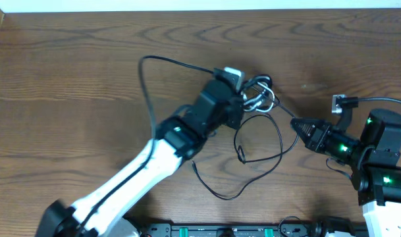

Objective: Untangle cables

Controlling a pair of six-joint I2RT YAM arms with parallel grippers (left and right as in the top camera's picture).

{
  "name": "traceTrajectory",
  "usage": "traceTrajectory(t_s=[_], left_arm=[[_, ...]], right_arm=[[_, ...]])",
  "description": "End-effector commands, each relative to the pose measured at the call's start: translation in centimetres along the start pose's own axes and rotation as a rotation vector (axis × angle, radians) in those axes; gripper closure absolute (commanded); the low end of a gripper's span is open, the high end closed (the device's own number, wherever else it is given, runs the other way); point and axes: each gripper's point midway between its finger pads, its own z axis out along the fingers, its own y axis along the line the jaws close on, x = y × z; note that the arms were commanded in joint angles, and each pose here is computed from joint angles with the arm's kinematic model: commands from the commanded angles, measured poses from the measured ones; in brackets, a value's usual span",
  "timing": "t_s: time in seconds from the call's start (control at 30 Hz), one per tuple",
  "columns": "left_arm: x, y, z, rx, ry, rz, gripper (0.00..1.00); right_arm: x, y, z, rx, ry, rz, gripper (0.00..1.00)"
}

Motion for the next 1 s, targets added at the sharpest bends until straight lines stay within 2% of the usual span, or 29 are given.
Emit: traceTrajectory(t_s=[0.0,0.13,0.27,0.37,0.57,0.7,0.87,0.97], left_arm=[[-3.0,0.7,-2.6,-0.030,-0.100,0.068,0.92],[-3.6,-0.2,-4.2,0.004,-0.121,0.150,0.92],[-2.2,-0.2,-4.6,0.015,-0.063,0.245,0.92],[-0.4,-1.2,-4.6,0.093,0.010,0.325,0.92],[2.0,-4.7,-5.5,0.330,0.081,0.403,0.92],[2.2,-5.2,-5.7,0.366,0.089,0.399,0.92],[3.3,-7.2,-6.8,0.509,0.121,0.407,0.92],[4.2,-7.6,-7.3,0.554,0.153,0.415,0.92]], right_arm=[[-0.3,-1.4,-0.3,0.091,-0.022,-0.101,0.96],[0.4,-1.7,-0.3,0.102,0.008,-0.149,0.83],[0.4,-1.7,-0.3,0.099,0.012,-0.225,0.62],[0.4,-1.1,-0.2,0.070,0.016,-0.283,0.46],[2.2,3.3,-0.5,-0.216,0.066,-0.562,0.15],[2.3,3.2,-0.3,-0.233,0.075,-0.595,0.10],[2.1,2.7,0.3,-0.232,0.086,-0.619,0.05],[2.0,2.5,0.6,-0.232,0.090,-0.615,0.07]])
